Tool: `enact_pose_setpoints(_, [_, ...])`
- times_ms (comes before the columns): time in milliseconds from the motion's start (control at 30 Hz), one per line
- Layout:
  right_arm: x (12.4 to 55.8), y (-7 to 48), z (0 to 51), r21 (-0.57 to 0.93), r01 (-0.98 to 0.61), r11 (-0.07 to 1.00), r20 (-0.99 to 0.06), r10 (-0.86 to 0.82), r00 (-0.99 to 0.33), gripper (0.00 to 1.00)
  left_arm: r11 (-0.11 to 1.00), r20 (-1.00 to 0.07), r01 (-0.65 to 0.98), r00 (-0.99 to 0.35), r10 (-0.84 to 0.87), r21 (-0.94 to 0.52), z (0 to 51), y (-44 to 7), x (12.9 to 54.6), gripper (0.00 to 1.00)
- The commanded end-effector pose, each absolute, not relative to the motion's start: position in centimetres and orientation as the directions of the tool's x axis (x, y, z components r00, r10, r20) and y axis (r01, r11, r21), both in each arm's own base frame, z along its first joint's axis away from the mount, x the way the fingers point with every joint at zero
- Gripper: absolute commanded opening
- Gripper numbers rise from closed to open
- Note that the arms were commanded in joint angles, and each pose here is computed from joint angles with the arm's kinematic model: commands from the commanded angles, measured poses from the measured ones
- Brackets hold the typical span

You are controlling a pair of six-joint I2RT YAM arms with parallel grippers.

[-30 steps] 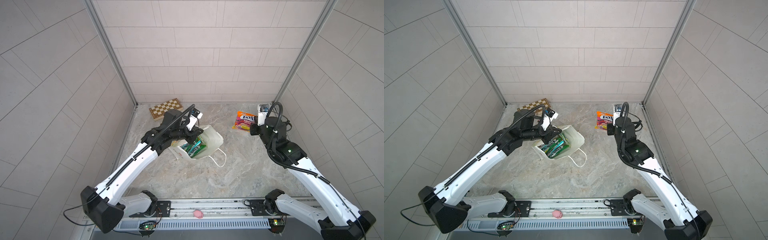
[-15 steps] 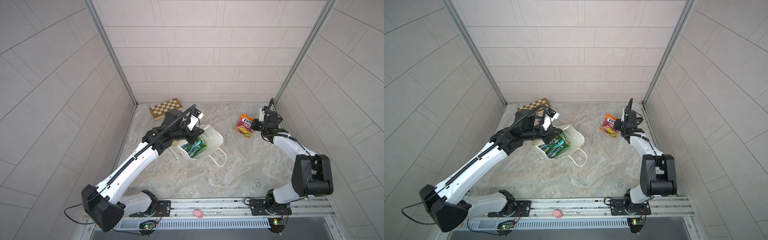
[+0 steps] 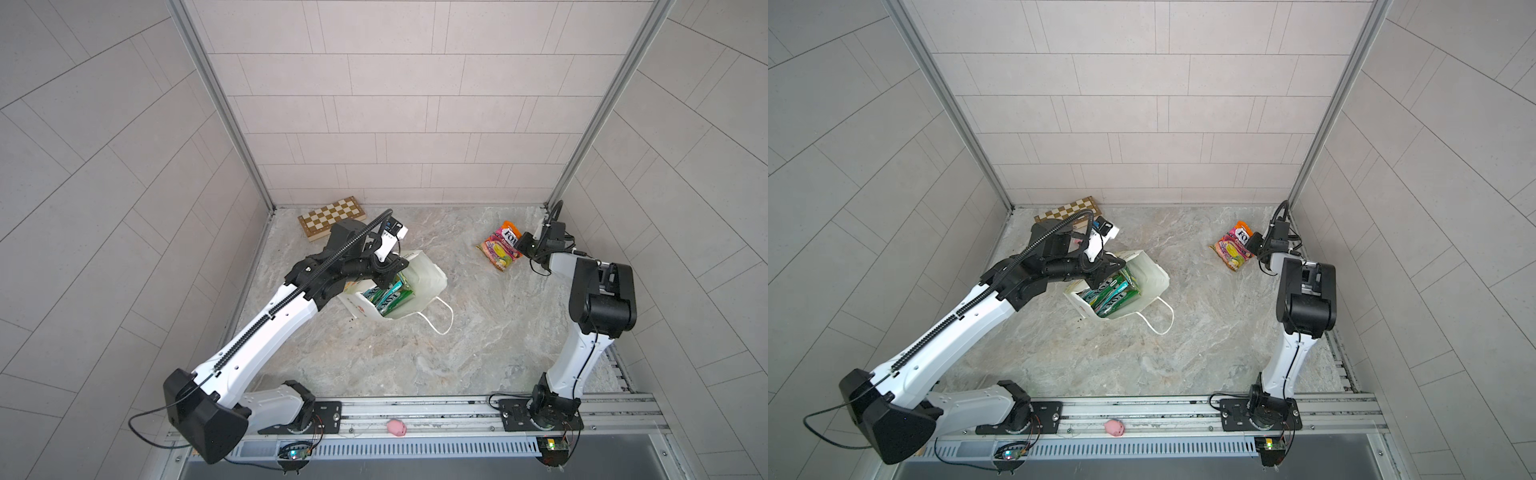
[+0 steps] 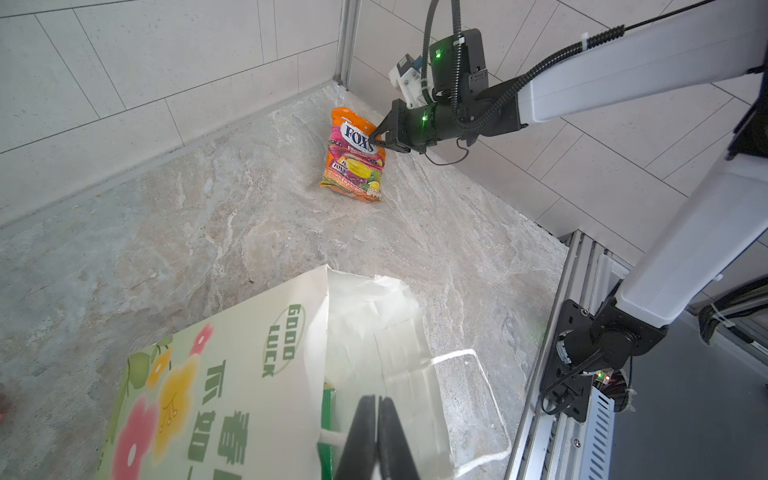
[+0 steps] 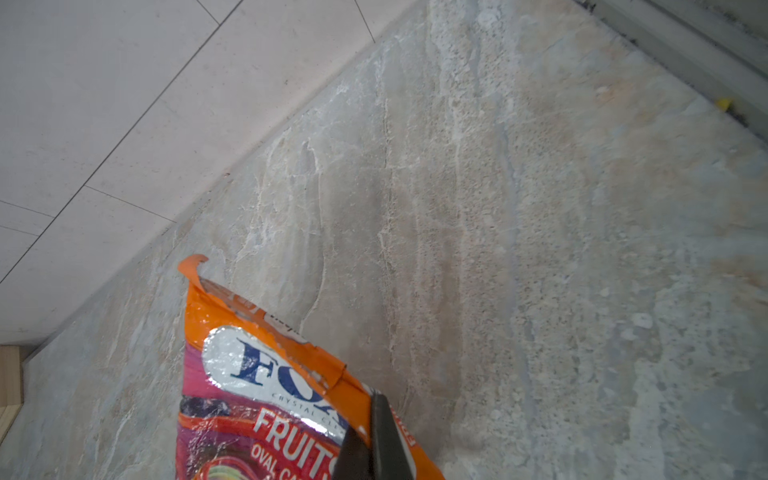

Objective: Take the snacks out of the paper bag
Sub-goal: 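Lower the orange pack onto the table beyond the bag and release it, then move the right gripper back toward the bag's open mouth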

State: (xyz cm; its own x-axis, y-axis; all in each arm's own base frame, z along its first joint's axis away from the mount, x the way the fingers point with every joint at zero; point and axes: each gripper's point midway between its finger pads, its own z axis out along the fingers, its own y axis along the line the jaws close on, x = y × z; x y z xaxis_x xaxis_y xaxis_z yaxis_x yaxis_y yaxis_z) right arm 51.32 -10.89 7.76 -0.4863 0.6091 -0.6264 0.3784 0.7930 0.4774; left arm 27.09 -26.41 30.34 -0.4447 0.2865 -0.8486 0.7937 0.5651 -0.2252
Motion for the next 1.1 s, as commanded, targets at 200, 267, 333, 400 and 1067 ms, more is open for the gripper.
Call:
enact_pose_setpoints(200, [52.1, -15.2, 7.8, 0.531, 0.501, 0.683, -0.599, 0.721, -0.348, 0.0, 0.524, -0.863, 0.822, -0.416, 0.287, -0.223, 31.4, -27.1, 26.5, 0.0])
enact_pose_setpoints(267, [52.1, -15.3, 7.5, 0.526, 0.511, 0.68, -0.591, 0.724, -0.356, 0.0, 0.524, -0.863, 0.822, -0.417, 0.286, -0.223, 31.4, -27.0, 26.5, 0.0])
enact_pose_setpoints(333, [52.0, -15.5, 7.5, 0.519, 0.52, 0.679, -0.592, 0.724, -0.355, 0.09, 0.524, -0.862, 0.822, -0.417, 0.287, -0.223, 31.4, -27.1, 26.5, 0.0])
enact_pose_setpoints(400, [51.8, -15.5, 7.8, 0.511, 0.52, 0.684, -0.598, 0.718, -0.357, 0.25, 0.522, -0.864, 0.823, -0.415, 0.285, -0.223, 31.5, -27.0, 26.4, 0.0])
enact_pose_setpoints(1067, [40.5, -3.9, 19.3, 0.446, 0.211, 0.87, -0.748, 0.492, -0.445, 0.49, 0.539, -0.867, 0.832, -0.358, 0.347, -0.128, 31.3, -28.1, 24.8, 0.0])
